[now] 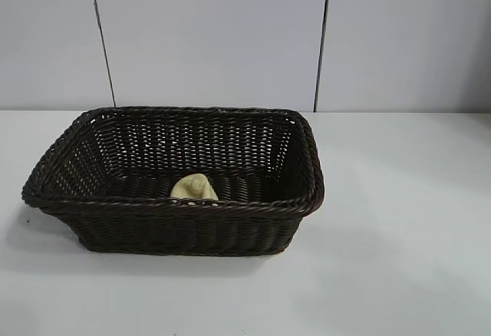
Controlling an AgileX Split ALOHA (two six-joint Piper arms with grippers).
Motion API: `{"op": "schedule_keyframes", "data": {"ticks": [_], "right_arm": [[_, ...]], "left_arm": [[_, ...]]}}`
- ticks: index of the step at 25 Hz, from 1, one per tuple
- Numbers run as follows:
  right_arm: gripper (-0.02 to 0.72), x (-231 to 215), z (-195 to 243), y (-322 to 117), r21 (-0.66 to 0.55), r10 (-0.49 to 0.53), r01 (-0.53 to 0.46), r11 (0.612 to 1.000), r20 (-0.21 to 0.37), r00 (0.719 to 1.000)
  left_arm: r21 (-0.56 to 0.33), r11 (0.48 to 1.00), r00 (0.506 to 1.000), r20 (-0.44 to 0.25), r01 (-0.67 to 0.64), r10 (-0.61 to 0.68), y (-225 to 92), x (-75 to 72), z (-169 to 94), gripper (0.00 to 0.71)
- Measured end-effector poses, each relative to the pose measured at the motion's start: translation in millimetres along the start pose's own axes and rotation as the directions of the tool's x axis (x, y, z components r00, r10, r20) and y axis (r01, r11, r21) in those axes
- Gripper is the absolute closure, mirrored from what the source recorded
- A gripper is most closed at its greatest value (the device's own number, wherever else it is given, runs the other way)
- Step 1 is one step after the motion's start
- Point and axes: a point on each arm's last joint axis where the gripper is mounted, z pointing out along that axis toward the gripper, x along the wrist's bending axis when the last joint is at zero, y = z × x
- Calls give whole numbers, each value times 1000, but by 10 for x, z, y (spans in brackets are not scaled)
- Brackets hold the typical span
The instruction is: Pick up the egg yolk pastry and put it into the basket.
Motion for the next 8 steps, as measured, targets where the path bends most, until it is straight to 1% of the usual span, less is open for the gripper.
{"op": "schedule_keyframes", "data": {"ticks": [2,8], "right_arm": [[157,1,0,0,-1,6,-6,1000,11,1000],[157,1,0,0,-1,6,-6,1000,11,1000]], "left_arm": [[0,1000,1000,0,0,0,0,0,0,168],[0,1000,1000,0,0,0,0,0,0,168]]}}
